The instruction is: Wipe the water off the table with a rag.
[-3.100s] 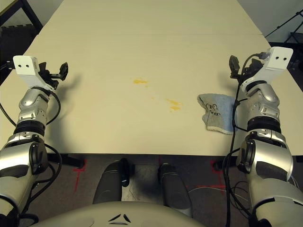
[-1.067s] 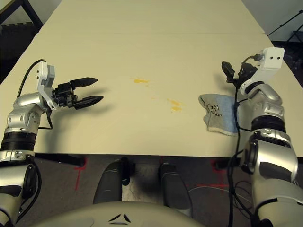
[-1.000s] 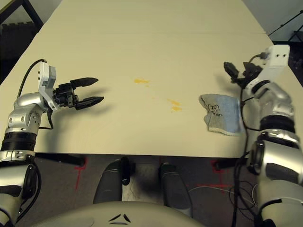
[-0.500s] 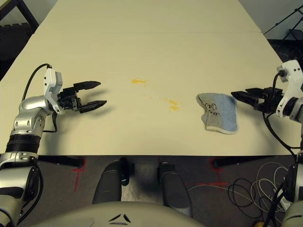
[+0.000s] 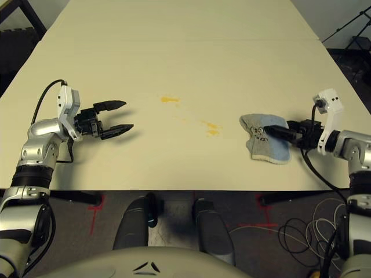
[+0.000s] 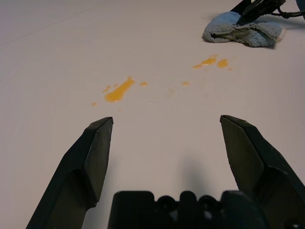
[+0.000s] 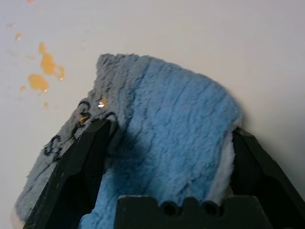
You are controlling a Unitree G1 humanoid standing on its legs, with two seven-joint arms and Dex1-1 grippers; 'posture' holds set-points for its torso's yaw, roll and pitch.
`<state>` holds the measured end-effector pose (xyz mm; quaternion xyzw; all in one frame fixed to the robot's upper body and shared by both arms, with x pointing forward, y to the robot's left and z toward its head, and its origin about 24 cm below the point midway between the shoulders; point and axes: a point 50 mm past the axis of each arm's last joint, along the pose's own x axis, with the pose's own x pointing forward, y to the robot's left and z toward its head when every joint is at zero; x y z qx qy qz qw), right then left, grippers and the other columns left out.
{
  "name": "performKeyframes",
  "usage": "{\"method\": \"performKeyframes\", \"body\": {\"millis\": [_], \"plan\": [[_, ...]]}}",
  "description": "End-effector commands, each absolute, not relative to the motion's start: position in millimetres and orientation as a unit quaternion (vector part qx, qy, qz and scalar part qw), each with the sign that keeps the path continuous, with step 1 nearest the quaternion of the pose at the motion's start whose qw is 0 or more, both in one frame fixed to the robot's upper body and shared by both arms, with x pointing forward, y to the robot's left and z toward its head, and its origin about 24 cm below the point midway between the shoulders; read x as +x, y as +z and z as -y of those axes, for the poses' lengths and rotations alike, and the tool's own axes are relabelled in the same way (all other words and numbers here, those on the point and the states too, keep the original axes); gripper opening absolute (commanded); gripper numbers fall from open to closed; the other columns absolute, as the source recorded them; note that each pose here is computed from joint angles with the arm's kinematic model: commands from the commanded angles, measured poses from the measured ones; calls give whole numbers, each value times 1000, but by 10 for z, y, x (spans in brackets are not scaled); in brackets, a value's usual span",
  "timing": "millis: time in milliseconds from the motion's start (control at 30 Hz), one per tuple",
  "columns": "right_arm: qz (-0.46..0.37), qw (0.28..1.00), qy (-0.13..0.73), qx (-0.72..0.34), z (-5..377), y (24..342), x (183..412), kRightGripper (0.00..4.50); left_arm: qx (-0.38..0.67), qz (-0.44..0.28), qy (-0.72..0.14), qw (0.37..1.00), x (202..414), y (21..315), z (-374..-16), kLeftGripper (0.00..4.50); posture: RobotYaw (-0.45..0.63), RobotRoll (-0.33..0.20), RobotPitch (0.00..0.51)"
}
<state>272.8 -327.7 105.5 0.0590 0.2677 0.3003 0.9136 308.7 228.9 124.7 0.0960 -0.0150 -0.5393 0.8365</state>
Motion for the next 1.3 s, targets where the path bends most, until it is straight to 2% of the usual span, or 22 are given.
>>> {"method": "performKeyframes", "body": {"millis": [33, 133, 367, 433, 633, 900, 1300], "plan": [[-328, 887, 317, 71, 3113, 745, 2645, 4095, 98, -1, -540, 836, 3067, 1164, -2295, 4500, 92, 0, 175], [-311, 898, 306, 61, 3129, 748, 2680, 3138, 99, -3, -539, 836, 3066, 1159, -2305, 4500, 93, 0, 181], [-213, 932, 278, 98, 3181, 1050, 2859, 646, 101, -6, -537, 837, 3059, 1145, -2335, 4500, 91, 0, 187], [-188, 937, 271, 117, 3175, 1128, 2915, 215, 101, -7, -537, 838, 3061, 1143, -2336, 4500, 91, 0, 187], [-189, 930, 291, 121, 2901, 1134, 3040, 158, 103, -9, -535, 838, 3063, 1129, -2355, 4500, 92, 0, 186], [-223, 899, 353, 132, 2227, 897, 3101, 143, 107, -7, -531, 841, 3076, 1137, -2370, 4500, 106, 0, 185], [-260, 842, 450, 146, 1252, 721, 3022, 142, 110, -6, -528, 842, 3062, 1129, -2369, 4500, 122, 0, 189]]}}
